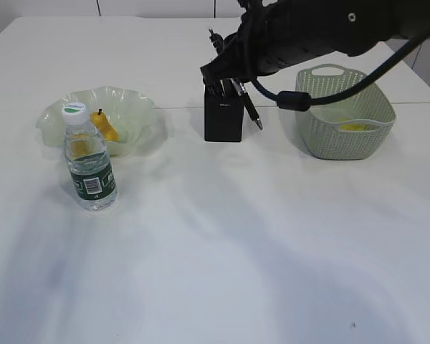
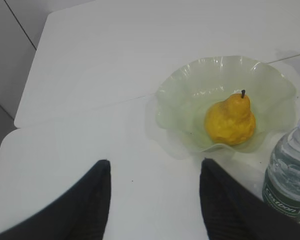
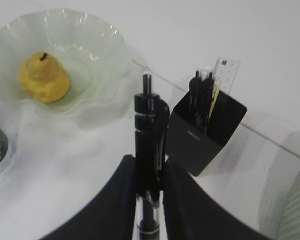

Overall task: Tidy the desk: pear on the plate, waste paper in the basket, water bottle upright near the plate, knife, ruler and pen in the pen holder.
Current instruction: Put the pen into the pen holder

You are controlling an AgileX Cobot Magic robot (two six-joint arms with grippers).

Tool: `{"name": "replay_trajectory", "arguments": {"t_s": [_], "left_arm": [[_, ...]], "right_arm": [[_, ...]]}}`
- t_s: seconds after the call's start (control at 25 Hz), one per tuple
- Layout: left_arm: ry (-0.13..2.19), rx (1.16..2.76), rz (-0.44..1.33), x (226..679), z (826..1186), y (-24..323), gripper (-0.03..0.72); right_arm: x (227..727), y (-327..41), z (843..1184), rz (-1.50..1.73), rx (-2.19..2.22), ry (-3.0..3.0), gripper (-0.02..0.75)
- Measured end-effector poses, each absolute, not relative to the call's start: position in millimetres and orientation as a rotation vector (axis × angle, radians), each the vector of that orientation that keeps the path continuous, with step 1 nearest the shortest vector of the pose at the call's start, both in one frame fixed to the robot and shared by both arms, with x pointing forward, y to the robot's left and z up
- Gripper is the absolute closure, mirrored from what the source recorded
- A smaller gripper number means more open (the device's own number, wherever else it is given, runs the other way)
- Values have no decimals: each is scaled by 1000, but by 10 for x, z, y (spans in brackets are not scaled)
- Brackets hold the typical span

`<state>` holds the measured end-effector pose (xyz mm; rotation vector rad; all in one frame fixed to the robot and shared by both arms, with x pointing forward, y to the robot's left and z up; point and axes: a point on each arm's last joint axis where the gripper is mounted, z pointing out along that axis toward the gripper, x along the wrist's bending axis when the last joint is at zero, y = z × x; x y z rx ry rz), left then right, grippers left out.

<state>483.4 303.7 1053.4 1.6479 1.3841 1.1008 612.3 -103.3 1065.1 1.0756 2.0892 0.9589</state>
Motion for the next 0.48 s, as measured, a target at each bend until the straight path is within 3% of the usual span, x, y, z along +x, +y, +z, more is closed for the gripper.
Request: {"name": "replay_trajectory", "arguments": {"t_s": [0.48], "left_arm": [[1384,1648,1101,4834,10534,3037,286]], "right_arm": [[6264,-979,10788,1200,943,1900,624]]}}
